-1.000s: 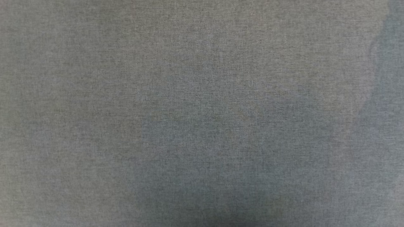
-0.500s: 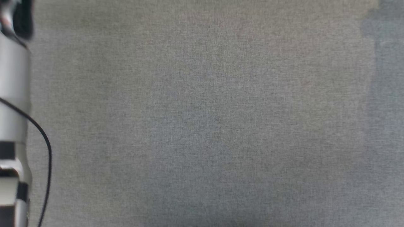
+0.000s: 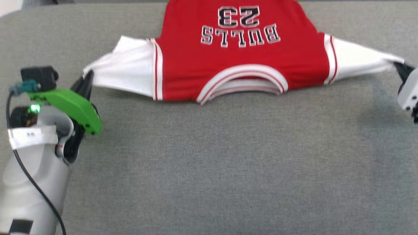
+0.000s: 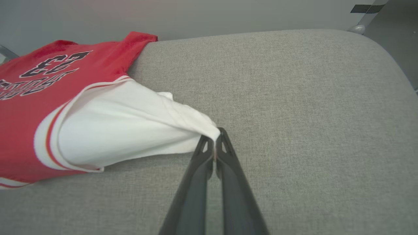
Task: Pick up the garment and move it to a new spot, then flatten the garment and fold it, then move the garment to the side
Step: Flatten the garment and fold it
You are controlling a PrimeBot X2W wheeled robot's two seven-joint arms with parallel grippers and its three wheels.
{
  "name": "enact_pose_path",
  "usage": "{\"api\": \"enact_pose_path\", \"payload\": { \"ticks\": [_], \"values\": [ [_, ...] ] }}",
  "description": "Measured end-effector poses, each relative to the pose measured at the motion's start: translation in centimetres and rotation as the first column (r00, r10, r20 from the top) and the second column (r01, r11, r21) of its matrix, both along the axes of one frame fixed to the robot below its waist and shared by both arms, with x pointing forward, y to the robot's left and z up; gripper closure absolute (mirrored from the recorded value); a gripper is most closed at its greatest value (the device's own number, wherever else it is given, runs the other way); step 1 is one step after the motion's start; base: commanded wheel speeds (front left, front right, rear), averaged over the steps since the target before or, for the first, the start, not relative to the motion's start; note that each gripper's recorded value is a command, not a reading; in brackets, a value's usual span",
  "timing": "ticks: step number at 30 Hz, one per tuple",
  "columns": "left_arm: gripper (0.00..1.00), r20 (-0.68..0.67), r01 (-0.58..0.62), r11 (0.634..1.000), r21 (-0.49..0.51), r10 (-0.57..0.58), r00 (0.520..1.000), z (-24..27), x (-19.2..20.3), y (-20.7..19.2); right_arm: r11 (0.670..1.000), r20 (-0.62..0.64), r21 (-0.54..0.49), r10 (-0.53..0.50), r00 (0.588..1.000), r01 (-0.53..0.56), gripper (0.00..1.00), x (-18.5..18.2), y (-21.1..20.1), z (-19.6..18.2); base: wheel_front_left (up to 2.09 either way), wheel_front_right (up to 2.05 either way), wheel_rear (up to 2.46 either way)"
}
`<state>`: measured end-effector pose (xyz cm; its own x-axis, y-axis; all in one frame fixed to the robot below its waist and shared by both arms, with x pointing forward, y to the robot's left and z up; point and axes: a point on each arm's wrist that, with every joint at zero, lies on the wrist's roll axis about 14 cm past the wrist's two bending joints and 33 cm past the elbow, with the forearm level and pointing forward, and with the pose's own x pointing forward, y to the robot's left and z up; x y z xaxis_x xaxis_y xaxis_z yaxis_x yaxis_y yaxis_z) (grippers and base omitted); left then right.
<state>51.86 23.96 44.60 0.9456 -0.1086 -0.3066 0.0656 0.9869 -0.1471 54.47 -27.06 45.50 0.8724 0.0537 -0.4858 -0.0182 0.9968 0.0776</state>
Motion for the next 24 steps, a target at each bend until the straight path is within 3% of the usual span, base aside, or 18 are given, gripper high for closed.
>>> {"api": "enact_pose_path", "payload": {
  "ticks": [18,24],
  "values": [
    [1.0,-0.284,0.057,0.997,-0.052,-0.07,0.956,-1.7,-13.2,-0.5,0.998,-0.288,0.049,-0.015,0.957,0.03,1.0,-12.0,-2.8,-0.8,0.0,0.0,0.0],
    [1.0,-0.334,0.063,0.995,-0.078,-0.085,0.939,-1.9,-16.9,-1.1,0.997,-0.4,0.062,-0.011,0.917,0.039,1.0,-16.2,-3.4,-1.6,0.0,0.0,0.0]
  ]
}}
